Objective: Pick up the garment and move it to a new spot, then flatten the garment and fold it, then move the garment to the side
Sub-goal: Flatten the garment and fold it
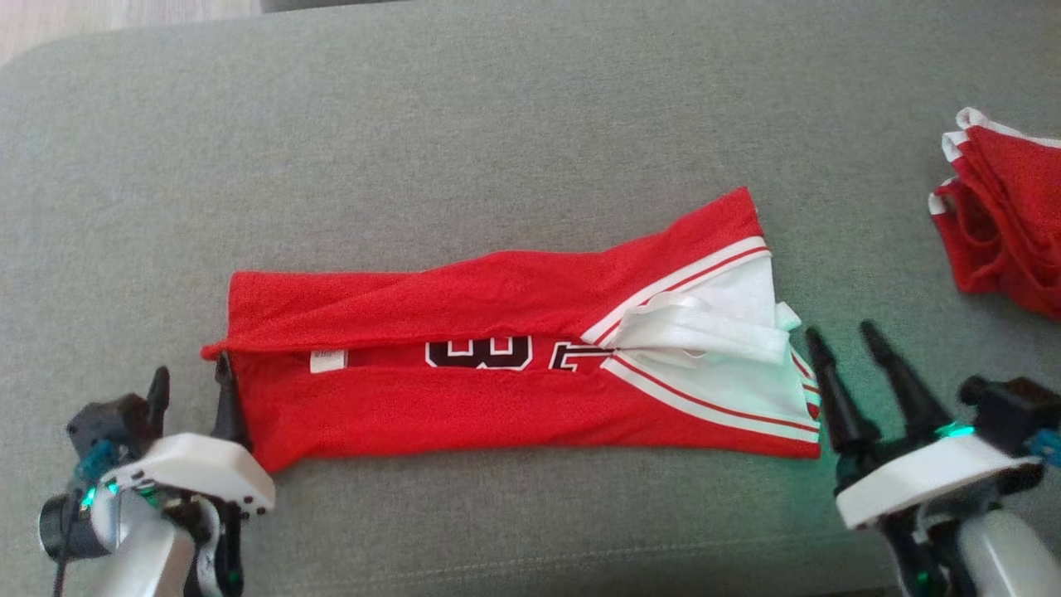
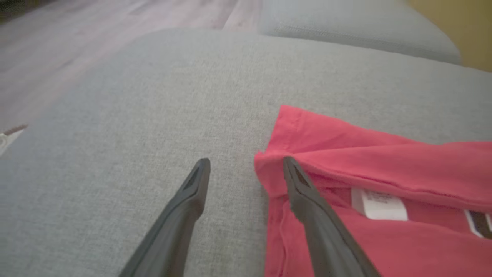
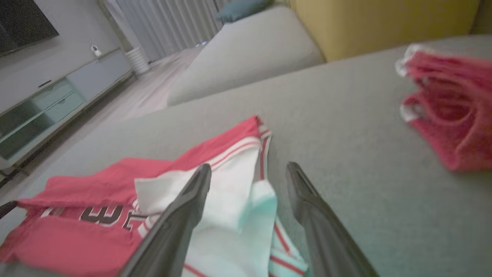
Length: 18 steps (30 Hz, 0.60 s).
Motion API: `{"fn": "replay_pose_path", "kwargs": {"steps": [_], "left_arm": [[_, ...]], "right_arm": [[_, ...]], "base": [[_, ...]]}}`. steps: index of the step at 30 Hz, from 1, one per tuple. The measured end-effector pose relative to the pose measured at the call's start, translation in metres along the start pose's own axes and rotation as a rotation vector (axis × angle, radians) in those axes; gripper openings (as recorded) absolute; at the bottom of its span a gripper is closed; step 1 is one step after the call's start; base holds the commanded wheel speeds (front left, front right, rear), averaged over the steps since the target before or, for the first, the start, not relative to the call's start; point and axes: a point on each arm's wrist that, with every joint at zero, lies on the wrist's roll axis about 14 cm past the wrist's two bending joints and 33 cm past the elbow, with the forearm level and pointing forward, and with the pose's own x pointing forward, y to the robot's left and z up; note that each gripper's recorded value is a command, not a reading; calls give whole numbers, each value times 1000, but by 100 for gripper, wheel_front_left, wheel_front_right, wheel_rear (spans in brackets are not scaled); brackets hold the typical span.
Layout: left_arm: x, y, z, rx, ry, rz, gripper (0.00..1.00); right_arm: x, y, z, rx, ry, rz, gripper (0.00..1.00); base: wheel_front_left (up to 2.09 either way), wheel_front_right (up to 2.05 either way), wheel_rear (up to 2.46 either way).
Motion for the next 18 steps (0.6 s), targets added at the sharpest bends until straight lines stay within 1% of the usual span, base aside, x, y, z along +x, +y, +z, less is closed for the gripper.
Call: {"fn": "replay_pose_path", "kwargs": {"steps": [5, 8, 12, 18], "left_arm": [[-13, -13, 35, 57, -145, -5, 100], [-22, -25, 58, 70, -230, -35, 100], [-36, -42, 80, 84, -318, -81, 100], [-46, -55, 90, 91, -358, -118, 100]], "right_arm": [[-2, -1, 50, -101, -174, -31, 100], [-5, 6, 69, -139, -239, -35, 100], [-13, 13, 70, -153, -236, -43, 100], [-18, 17, 74, -148, -243, -48, 100]], "base": [[0, 0, 0], [0, 0, 0], [0, 0, 0], [0, 0, 0]]}}
